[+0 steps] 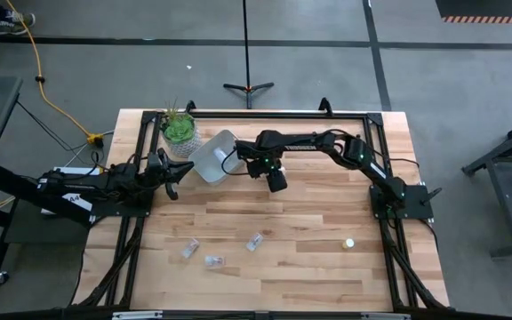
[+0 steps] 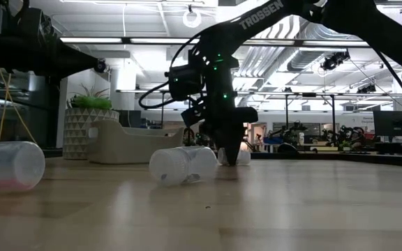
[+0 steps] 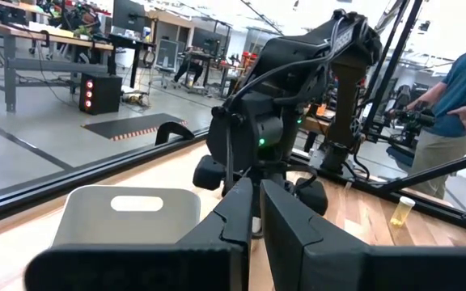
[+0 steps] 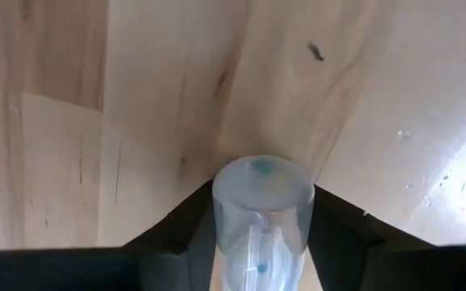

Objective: Pick and place pill bottles into a basket
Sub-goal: Put the transparent pill bottle into the bin

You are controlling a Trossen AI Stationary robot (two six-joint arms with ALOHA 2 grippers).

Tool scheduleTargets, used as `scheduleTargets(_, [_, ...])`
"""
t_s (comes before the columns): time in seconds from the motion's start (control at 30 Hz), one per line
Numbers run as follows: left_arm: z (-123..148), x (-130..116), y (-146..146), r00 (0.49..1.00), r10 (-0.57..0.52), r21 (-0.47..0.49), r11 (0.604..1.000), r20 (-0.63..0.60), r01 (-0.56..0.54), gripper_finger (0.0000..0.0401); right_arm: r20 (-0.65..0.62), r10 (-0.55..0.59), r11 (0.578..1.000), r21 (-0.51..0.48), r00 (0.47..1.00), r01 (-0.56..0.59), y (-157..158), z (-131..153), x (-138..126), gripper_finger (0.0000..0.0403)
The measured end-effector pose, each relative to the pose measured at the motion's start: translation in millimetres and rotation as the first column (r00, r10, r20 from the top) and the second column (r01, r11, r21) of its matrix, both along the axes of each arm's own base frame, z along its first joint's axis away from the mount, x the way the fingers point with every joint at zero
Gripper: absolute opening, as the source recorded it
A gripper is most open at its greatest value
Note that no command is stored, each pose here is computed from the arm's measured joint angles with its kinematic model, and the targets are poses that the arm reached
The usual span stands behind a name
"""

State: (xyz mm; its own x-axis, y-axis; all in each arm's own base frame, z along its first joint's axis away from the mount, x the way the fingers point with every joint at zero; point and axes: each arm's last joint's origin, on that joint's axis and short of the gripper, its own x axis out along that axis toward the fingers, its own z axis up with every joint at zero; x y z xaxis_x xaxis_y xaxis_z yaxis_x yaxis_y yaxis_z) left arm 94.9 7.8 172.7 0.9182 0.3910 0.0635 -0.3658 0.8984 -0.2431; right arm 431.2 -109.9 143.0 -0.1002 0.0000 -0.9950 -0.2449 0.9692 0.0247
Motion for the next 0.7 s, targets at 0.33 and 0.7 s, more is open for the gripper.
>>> scheduleTargets(0.33, [0.0, 0.0, 0.0, 1.000, 0.000, 0.000, 1.000, 0.000, 0.000, 0.0065, 0.091, -0.131, 0.981, 0.153, 0.987, 0.116, 3.5, 14.6, 3.9, 0.0146])
scheduleTargets(0.7, [0.0, 0.0, 0.0, 1.000, 0.000, 0.000, 1.000, 0.000, 0.000, 0.0065, 0.613, -0.269, 0.937, 0.347, 0.743, 0.053, -4.3, 99.5, 43.2, 0.0135])
